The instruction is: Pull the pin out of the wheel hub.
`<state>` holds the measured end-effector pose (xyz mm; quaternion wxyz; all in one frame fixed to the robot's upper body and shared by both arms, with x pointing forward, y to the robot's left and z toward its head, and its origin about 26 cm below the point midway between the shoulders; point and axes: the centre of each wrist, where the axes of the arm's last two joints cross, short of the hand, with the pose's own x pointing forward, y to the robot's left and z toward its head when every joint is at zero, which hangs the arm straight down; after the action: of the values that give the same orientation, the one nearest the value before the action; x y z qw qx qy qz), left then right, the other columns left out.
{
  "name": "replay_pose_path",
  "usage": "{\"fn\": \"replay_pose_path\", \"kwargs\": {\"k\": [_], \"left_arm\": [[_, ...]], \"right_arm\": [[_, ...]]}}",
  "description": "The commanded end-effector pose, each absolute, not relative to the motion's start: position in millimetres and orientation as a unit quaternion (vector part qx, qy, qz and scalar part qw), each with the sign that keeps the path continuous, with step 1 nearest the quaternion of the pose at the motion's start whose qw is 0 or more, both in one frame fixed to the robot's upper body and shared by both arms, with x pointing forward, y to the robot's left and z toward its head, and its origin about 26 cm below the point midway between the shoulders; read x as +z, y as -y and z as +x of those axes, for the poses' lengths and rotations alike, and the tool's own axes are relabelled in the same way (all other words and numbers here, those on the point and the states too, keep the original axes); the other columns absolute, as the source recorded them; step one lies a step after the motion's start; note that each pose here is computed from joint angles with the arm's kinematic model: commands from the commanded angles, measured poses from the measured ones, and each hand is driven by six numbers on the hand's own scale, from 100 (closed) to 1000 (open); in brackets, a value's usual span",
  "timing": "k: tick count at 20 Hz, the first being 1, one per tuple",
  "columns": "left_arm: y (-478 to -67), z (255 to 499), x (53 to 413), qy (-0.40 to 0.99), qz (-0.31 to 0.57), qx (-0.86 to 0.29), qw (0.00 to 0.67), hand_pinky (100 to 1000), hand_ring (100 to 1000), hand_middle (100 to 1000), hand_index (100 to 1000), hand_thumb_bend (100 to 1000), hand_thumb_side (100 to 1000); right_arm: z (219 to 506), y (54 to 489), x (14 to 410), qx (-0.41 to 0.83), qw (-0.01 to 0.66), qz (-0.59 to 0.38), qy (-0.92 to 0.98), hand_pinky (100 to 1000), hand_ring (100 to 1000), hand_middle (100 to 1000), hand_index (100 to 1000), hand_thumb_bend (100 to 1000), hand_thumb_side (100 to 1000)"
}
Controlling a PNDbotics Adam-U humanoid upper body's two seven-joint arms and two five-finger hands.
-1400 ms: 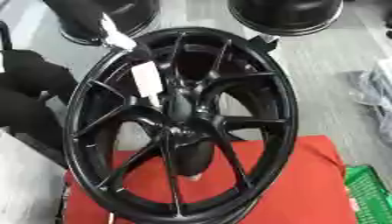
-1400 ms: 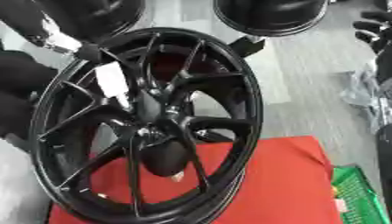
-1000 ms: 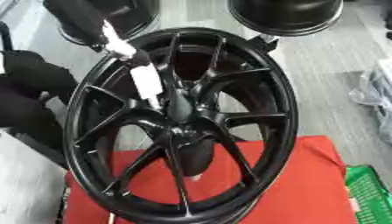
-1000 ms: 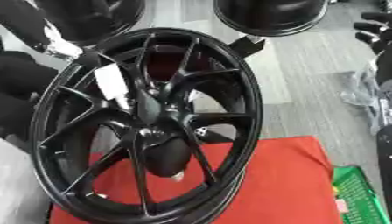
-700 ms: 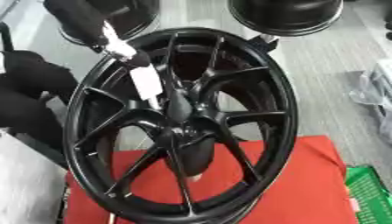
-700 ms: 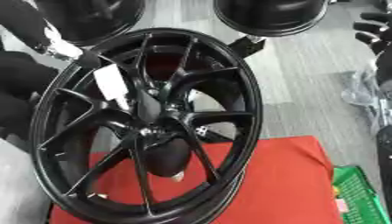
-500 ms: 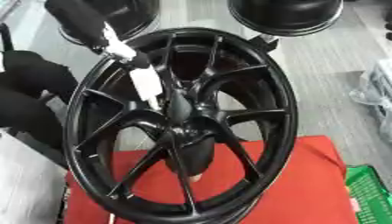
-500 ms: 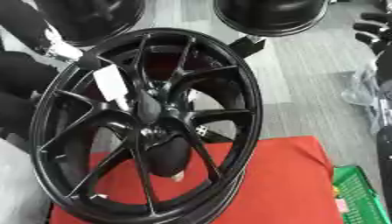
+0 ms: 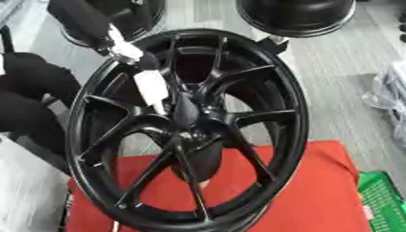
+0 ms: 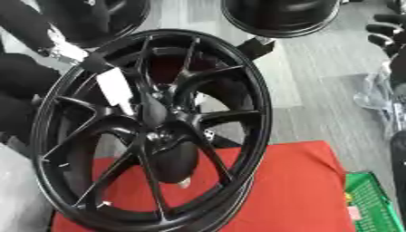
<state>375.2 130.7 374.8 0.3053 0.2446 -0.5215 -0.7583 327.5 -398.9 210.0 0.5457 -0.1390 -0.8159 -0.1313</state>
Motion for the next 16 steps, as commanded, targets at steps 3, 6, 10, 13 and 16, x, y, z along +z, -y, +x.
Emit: {"fn": "replay_pose_path", "kwargs": {"k": [3, 6, 10, 13, 16], "left_arm": [[-135, 377, 379, 0.508, 0.274, -0.759, 0.301, 906, 872, 775, 731, 603, 710], [-134, 382, 374, 0.504, 0.263, -0.760, 0.316, 896, 877, 790, 742, 505, 729], [-132, 382, 371, 0.505, 0.240, -0.748, 0.358, 898, 880, 793, 766, 496, 726], [-128, 375, 369, 0.503, 0.235, -0.751, 0.357, 905, 886, 798, 783, 564, 743], [-126, 371, 367, 0.499, 0.236, -0.756, 0.352, 906, 886, 798, 790, 596, 749]], "right_arm": [[325, 402, 224, -0.122, 0.532, -0.149, 0.824, 798, 695, 634, 783, 100, 672], [325, 403, 223, -0.122, 0.533, -0.149, 0.824, 799, 695, 634, 783, 100, 673], [325, 403, 223, -0.122, 0.534, -0.151, 0.823, 799, 695, 634, 783, 100, 673], [324, 404, 222, -0.121, 0.535, -0.153, 0.822, 799, 695, 634, 783, 100, 674], [324, 405, 222, -0.121, 0.536, -0.154, 0.822, 799, 695, 633, 783, 100, 674]]}}
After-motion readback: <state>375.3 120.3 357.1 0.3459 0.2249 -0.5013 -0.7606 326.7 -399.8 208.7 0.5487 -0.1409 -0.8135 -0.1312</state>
